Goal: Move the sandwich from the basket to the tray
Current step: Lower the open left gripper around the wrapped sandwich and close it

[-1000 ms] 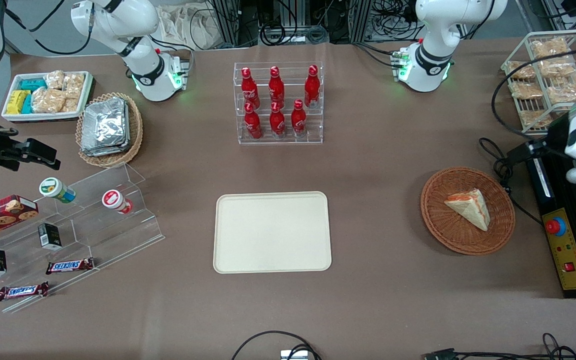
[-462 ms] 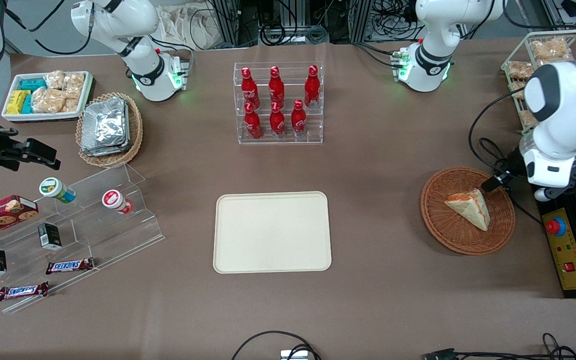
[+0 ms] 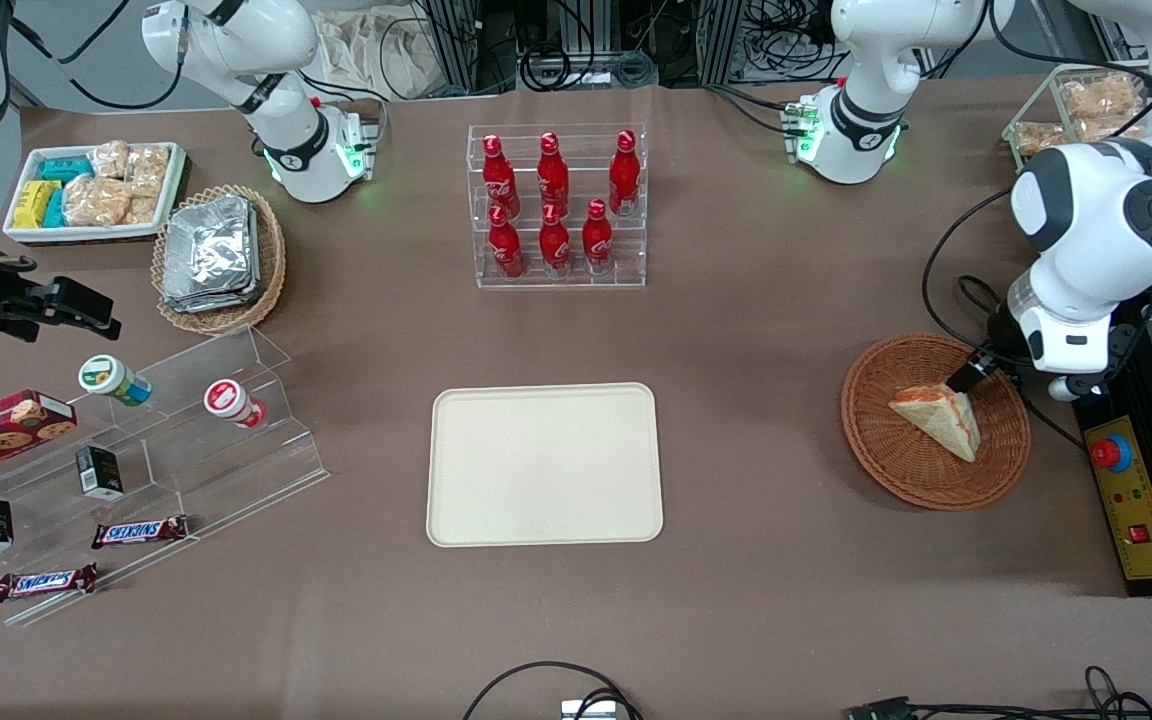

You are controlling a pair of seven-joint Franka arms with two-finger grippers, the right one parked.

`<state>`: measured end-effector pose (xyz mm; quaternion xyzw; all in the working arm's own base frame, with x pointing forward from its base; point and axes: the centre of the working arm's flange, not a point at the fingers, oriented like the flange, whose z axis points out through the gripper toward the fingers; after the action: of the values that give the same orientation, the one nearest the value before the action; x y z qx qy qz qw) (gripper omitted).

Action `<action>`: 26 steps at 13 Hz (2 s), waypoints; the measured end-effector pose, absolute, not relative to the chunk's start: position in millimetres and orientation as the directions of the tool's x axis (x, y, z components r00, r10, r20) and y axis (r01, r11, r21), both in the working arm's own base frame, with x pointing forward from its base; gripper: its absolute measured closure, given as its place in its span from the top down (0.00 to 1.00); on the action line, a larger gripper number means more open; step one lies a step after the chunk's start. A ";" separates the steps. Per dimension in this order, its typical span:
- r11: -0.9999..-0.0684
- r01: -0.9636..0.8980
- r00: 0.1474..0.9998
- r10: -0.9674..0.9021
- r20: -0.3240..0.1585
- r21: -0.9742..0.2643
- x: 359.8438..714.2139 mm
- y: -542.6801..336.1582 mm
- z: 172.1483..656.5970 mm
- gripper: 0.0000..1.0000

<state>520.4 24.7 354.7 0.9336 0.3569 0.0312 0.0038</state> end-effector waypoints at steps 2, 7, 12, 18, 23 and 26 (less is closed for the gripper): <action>-0.725 0.687 0.723 0.688 0.065 0.036 520.8 30.3 340.4 0.88; -0.711 0.702 0.707 0.703 0.082 0.044 525.6 31.8 295.8 0.89; -0.698 0.715 0.693 0.716 0.087 0.045 525.4 31.9 265.1 0.91; -0.698 0.714 0.693 0.715 0.094 0.048 521.2 31.7 242.8 0.93; -0.701 0.711 0.696 0.712 0.094 0.047 521.2 31.4 239.3 0.52; -0.736 0.675 0.730 0.676 0.101 0.046 521.9 30.9 241.1 0.33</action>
<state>521.9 30.9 241.1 0.9301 0.3630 0.0552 0.0030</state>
